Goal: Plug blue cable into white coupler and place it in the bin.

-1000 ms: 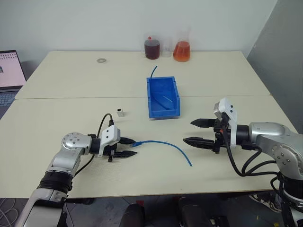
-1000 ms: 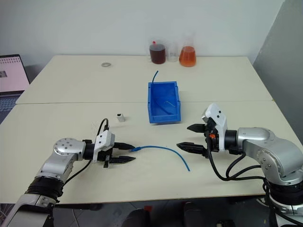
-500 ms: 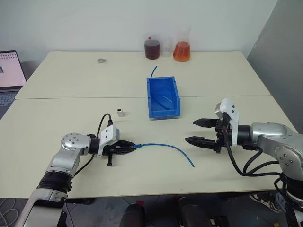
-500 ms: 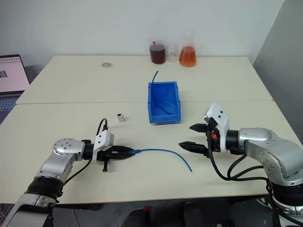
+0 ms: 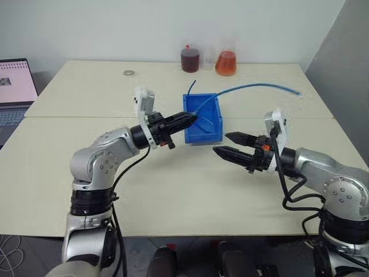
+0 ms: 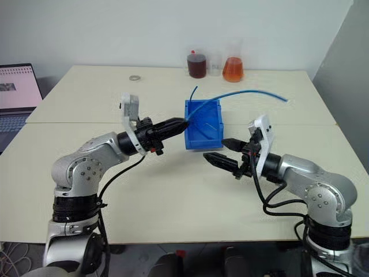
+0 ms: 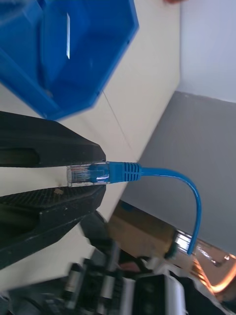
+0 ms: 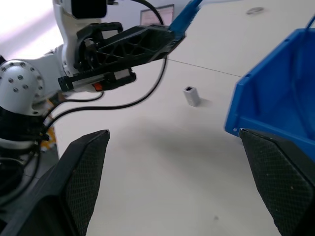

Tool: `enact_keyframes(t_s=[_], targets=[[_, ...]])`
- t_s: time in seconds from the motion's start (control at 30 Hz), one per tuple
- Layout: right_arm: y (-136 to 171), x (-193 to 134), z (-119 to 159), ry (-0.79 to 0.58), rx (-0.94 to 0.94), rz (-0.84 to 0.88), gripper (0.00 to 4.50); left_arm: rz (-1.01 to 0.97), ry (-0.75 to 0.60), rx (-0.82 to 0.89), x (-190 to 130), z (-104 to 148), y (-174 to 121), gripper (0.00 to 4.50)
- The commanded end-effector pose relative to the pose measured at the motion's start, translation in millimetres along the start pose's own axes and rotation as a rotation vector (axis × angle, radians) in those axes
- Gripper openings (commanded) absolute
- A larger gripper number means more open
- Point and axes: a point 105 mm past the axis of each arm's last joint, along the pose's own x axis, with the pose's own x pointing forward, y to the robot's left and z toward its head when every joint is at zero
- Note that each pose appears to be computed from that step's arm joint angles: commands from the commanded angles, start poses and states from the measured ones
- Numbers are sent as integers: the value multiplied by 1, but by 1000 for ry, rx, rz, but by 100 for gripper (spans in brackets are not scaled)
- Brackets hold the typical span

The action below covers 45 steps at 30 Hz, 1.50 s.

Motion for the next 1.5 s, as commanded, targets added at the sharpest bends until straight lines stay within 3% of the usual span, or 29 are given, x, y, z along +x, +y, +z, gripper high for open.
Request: enact_keyframes(t_s=[0.03,0.3,0.6,0.83,0.93,1.5], targets=[[-1,1,17,-80,52,29,450,-95,-11,-66,-3,8,-22,25],[19,7,52,-190,245,288,450,-187,66,-202,-11,-12,-42,25],[36,12,43,-86,273,377,450,-193,51,-222,-8,-13,-47,25],[31,13,38,-56,281,369,450,-190,45,-219,-9,-12,-48,25],[25,14,40,-78,297,352,400,-186,50,-218,-11,-14,-48,25],[22,10,42,-83,310,370,15,-180,42,-202,-9,-7,-46,25]])
